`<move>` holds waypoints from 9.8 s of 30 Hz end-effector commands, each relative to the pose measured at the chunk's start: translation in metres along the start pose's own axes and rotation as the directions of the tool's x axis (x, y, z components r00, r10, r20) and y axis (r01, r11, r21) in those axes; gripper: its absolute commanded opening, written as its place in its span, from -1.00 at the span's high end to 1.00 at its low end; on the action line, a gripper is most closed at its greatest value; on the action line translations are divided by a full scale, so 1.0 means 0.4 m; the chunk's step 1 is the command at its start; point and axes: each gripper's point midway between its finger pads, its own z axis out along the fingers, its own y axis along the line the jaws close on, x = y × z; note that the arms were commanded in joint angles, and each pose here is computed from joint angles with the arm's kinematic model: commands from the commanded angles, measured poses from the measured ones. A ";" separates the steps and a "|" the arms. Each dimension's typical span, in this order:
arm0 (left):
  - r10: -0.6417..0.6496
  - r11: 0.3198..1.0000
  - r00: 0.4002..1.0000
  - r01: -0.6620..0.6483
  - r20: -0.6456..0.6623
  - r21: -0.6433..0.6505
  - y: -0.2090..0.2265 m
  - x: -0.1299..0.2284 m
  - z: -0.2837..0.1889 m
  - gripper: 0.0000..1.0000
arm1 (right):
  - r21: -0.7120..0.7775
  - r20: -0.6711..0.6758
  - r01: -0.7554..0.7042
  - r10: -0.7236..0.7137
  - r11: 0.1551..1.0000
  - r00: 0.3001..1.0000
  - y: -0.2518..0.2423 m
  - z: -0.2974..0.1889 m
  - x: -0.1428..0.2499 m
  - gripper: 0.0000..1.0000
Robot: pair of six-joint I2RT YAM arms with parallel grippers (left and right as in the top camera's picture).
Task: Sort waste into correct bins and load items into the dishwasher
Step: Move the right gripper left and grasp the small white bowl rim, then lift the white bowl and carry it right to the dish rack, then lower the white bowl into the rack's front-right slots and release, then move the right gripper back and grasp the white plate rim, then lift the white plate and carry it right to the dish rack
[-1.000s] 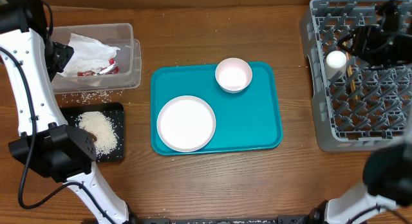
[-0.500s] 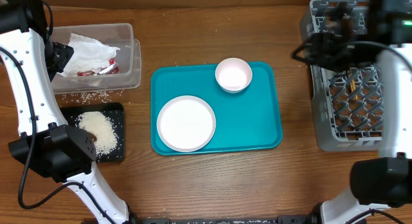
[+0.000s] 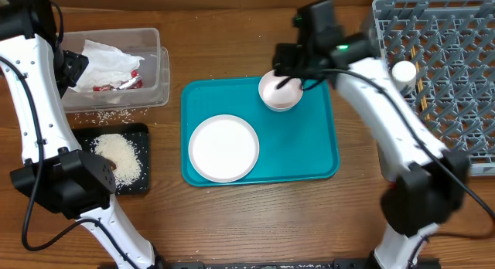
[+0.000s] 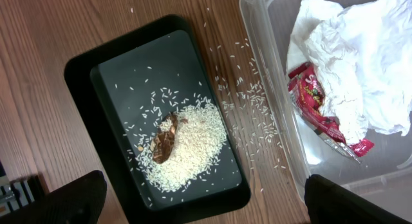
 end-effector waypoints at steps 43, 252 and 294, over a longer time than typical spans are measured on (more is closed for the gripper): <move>-0.012 1.000 1.000 0.012 0.015 0.011 0.004 0.000 -0.020 -1.00 | 0.192 -0.150 0.158 -0.130 0.969 0.980 0.039 0.051 0.003 0.92; -0.012 1.000 1.000 0.012 0.015 0.011 0.005 0.001 -0.020 -1.00 | 0.259 -0.577 0.095 0.075 0.961 0.813 0.084 0.248 0.453 0.03; -0.011 1.000 1.000 0.011 0.015 0.011 0.004 0.001 -0.020 -0.99 | 0.614 0.328 -0.514 0.399 0.599 0.856 -0.771 -0.493 -0.172 0.92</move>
